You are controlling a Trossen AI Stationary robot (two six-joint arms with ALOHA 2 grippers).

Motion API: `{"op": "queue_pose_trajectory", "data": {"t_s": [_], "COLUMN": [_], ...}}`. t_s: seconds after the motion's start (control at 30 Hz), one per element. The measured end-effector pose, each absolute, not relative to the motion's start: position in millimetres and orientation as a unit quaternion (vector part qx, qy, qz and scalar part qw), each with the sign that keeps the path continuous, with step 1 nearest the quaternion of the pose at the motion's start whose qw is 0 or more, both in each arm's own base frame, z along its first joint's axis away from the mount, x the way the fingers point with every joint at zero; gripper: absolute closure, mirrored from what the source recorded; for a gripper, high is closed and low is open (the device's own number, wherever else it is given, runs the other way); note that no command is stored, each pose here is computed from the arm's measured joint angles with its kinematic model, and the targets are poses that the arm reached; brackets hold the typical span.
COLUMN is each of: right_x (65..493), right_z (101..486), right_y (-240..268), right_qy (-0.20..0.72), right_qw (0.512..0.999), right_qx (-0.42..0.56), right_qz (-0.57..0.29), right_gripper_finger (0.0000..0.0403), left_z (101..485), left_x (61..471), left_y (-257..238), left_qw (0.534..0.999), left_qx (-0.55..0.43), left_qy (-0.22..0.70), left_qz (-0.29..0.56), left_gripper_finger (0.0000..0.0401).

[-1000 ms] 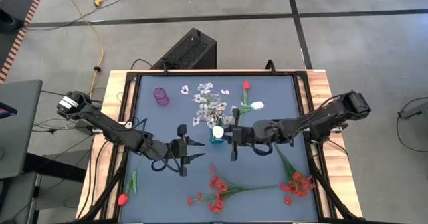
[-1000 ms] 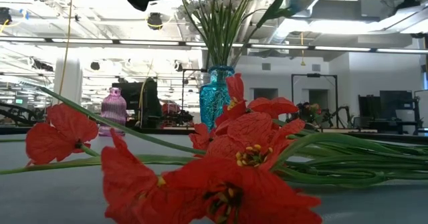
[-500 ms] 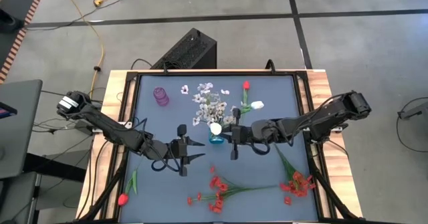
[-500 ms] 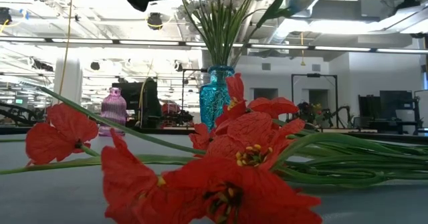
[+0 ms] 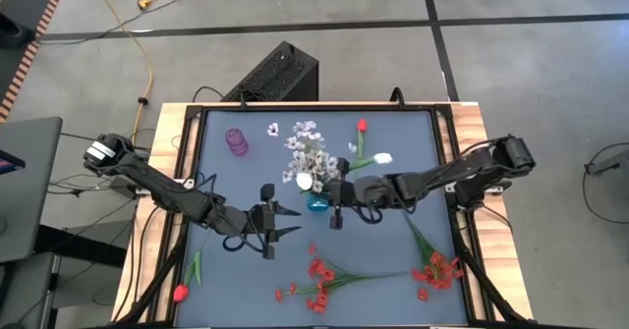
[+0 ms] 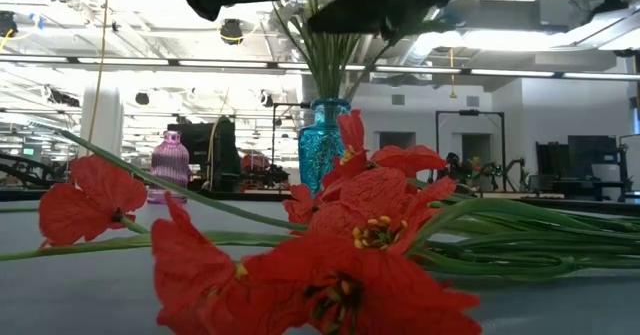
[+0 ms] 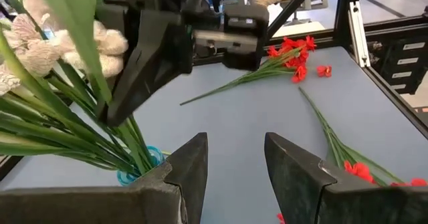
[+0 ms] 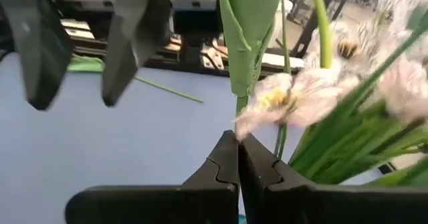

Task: Sort flowers into vase by color
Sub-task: Put the white flower into the blue vase

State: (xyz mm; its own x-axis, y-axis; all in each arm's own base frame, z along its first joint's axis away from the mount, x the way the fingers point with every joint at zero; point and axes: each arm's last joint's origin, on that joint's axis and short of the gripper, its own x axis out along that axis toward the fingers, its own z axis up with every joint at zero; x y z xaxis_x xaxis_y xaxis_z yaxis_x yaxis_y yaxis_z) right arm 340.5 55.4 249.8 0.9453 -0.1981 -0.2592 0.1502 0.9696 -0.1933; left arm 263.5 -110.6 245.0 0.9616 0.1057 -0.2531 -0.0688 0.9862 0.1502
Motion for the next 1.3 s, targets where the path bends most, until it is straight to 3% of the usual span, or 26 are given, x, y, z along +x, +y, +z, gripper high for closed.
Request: {"op": "queue_pose_trajectory", "data": {"t_s": [0.57,1.3], "right_x": [338.6,323.8], "right_z": [237.0,253.0], "right_y": [53.0,51.7], "right_qy": [0.194,0.203], "right_qw": [0.975,0.974], "right_qx": [-0.066,-0.052], "right_qz": [-0.092,-0.084], "right_gripper_finger": [0.037,0.021], "left_z": [244.6,244.7], "left_x": [263.4,263.4], "left_y": [-110.5,-110.5], "left_qw": [0.988,0.988], "left_qx": [0.067,0.06], "left_qy": [0.133,0.132], "left_qz": [0.044,0.045], "left_gripper_finger": [0.0262,0.0262]}}
